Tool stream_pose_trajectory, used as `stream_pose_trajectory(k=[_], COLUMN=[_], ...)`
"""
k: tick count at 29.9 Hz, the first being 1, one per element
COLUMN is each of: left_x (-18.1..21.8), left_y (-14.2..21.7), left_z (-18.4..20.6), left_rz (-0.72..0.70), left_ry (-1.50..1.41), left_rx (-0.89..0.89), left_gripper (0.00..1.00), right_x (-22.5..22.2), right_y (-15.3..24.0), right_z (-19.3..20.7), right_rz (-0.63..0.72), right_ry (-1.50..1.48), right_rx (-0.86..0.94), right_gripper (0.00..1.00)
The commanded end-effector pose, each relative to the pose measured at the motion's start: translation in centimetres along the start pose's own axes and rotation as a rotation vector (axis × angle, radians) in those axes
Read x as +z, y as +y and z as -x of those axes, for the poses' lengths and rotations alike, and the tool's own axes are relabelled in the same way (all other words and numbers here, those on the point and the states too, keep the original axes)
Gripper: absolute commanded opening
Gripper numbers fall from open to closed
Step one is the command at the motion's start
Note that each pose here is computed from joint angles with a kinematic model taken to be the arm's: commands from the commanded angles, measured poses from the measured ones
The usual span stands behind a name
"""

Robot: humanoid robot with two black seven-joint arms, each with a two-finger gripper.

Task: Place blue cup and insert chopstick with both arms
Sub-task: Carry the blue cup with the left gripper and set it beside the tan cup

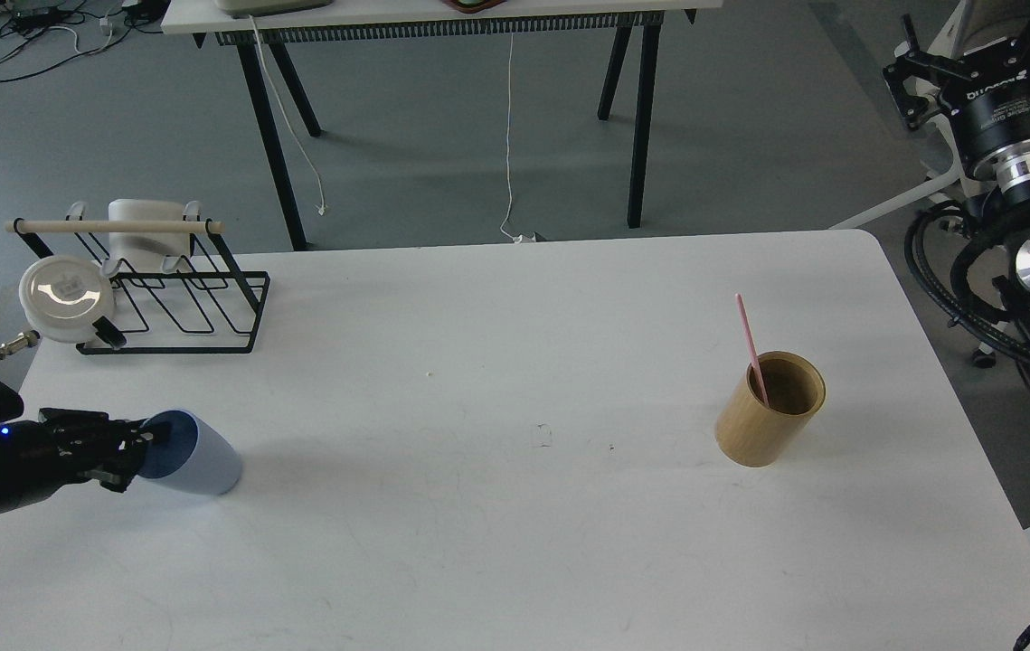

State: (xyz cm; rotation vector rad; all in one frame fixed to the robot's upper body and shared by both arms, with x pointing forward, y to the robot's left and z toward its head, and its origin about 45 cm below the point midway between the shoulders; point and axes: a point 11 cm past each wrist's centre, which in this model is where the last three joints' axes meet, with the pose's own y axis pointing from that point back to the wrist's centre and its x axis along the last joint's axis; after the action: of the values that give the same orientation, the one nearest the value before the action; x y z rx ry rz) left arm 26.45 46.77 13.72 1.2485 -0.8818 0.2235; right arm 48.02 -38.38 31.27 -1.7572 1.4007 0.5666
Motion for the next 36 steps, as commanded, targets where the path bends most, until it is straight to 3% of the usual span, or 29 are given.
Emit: stream_pose_trajectory(k=[1,5,13,22,36], left_x=[0.2,0.5,1.6,11.4,23.7], left_y=[-0.1,-0.1,0.7,-0.7,-10.6], left_z=[-0.8,-1.8,-9.4,-21.6,-24.0], left_rz=[0.008,0.02,0.067,0.302,0.43], left_ry=[-0.007,-0.014,-0.072,-0.204,-0.441], left_rx=[0.017,0.042,0.11,0.06,-0.078], left_gripper=[0.02,0.02,0.04,0.04,0.05], right_x=[0.0,-0.1,-1.3,-3.0,-4.0], right_y=[0.1,0.0,-0.1,-0.3,-0.5], right_z=[-0.1,0.0,0.5,1.0,1.2], right_rz=[0.0,-0.001,-0.008,-0.033,-0.036], right_ry=[0.001,0.002,0.021,0.039,0.064], right_rx=[0.002,0.0,-0.018,-0.032,-0.037], right_gripper=[0.99,0.99,0.99,0.99,0.99])
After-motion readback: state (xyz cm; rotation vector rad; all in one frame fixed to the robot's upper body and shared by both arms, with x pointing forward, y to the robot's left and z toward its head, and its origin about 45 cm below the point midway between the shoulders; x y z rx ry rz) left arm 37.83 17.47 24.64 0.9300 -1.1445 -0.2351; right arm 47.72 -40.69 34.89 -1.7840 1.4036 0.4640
